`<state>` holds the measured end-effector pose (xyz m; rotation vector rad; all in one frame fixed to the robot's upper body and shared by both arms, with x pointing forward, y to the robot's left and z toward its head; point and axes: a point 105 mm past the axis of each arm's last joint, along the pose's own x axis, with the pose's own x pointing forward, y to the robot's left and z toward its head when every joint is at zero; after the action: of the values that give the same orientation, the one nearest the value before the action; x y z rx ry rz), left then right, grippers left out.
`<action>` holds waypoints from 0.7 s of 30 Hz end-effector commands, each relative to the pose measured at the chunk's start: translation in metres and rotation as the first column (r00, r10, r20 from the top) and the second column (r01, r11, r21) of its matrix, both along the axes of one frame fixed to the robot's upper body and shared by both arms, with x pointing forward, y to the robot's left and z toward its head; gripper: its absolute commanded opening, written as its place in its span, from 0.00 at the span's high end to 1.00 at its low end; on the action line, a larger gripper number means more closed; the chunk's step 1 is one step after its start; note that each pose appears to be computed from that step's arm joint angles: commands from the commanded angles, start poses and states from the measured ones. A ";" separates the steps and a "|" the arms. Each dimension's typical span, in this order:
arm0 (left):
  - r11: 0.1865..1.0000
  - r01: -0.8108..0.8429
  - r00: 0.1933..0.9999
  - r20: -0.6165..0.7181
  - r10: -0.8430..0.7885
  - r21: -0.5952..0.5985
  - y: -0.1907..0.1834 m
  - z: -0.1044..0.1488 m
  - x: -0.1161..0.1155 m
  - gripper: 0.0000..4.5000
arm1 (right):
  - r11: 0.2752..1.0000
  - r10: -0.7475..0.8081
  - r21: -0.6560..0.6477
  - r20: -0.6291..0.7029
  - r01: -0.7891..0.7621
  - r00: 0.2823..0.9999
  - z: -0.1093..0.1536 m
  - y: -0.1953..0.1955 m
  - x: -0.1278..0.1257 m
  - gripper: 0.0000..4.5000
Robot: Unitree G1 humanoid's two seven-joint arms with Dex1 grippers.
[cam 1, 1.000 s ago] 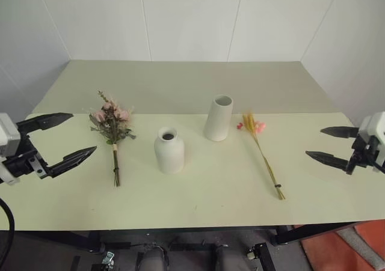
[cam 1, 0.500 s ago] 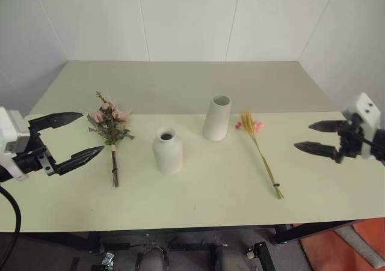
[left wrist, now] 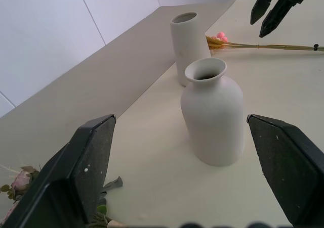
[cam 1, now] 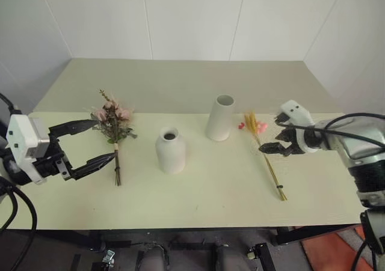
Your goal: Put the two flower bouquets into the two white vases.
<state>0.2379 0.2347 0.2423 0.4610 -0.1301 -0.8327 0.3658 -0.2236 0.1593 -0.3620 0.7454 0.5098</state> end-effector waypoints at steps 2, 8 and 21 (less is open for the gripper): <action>1.000 -0.003 0.999 0.044 0.003 0.005 -0.005 0.004 -0.008 0.00 | 0.999 -0.047 -0.018 0.002 0.047 0.999 0.004 -0.003 0.010 0.01; 0.999 -0.043 0.998 0.040 0.044 -0.007 -0.002 0.000 -0.016 0.00 | 0.998 -0.059 -0.015 -0.057 0.058 0.997 -0.014 -0.001 0.014 0.01; 0.998 -0.066 0.997 0.042 0.066 -0.005 0.000 0.002 -0.019 0.00 | 0.997 -0.077 0.002 -0.078 0.077 0.994 -0.030 0.009 0.030 0.76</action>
<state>0.2225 0.2340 0.2342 0.4462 -0.1224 -0.7732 0.3929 -0.2158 0.1248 -0.3136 0.8504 0.4506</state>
